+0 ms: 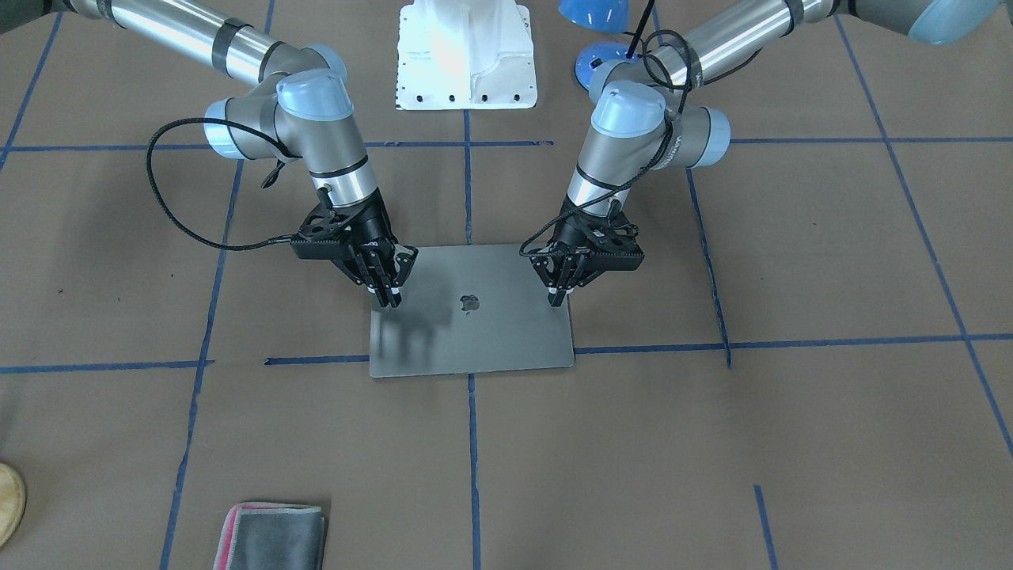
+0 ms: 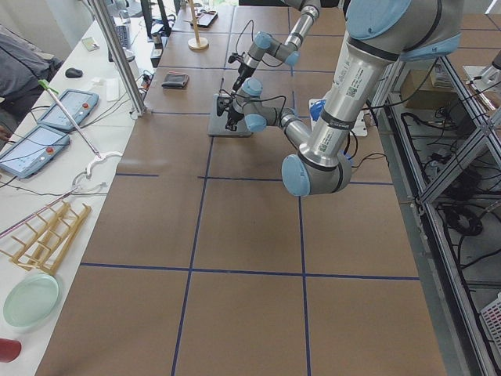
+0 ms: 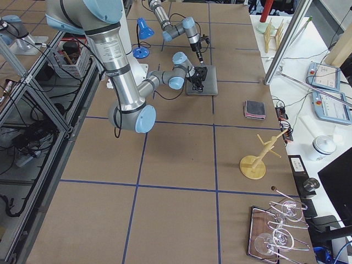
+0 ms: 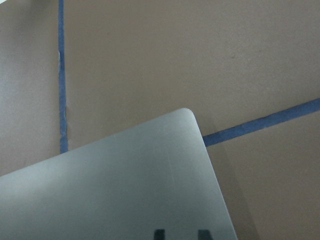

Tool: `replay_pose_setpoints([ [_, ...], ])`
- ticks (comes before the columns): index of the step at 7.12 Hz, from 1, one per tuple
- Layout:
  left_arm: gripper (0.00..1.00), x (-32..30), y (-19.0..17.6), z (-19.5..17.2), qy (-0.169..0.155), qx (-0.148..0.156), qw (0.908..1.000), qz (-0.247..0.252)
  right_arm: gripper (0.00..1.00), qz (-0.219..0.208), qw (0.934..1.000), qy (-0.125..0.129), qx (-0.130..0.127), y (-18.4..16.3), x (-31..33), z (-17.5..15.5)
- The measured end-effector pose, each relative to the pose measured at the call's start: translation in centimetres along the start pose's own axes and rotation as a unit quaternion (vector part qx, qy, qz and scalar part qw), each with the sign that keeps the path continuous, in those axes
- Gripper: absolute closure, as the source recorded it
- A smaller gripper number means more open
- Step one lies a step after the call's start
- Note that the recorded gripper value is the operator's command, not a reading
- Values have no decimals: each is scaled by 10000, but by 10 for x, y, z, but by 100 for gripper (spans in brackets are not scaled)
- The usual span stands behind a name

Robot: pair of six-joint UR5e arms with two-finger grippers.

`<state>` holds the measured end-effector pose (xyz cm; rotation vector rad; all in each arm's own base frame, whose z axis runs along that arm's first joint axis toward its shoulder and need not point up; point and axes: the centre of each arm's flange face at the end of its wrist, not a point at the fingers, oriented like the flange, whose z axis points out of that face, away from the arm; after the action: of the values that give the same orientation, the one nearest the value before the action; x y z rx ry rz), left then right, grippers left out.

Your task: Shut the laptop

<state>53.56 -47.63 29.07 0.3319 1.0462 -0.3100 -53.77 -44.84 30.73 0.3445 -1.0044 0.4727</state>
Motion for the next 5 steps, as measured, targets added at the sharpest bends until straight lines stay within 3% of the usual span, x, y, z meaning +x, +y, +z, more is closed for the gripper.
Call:
replay_pose_setpoints([
  [3, 0, -9, -5, 0, -149, -235, 9996, 27, 0, -95, 9990, 319, -290, -8, -2, -14],
  [5, 0, -19, -12, -17, -508, -577, 9969, 158, 0, -387, 9966, 569, -444, -15, -5, -36],
])
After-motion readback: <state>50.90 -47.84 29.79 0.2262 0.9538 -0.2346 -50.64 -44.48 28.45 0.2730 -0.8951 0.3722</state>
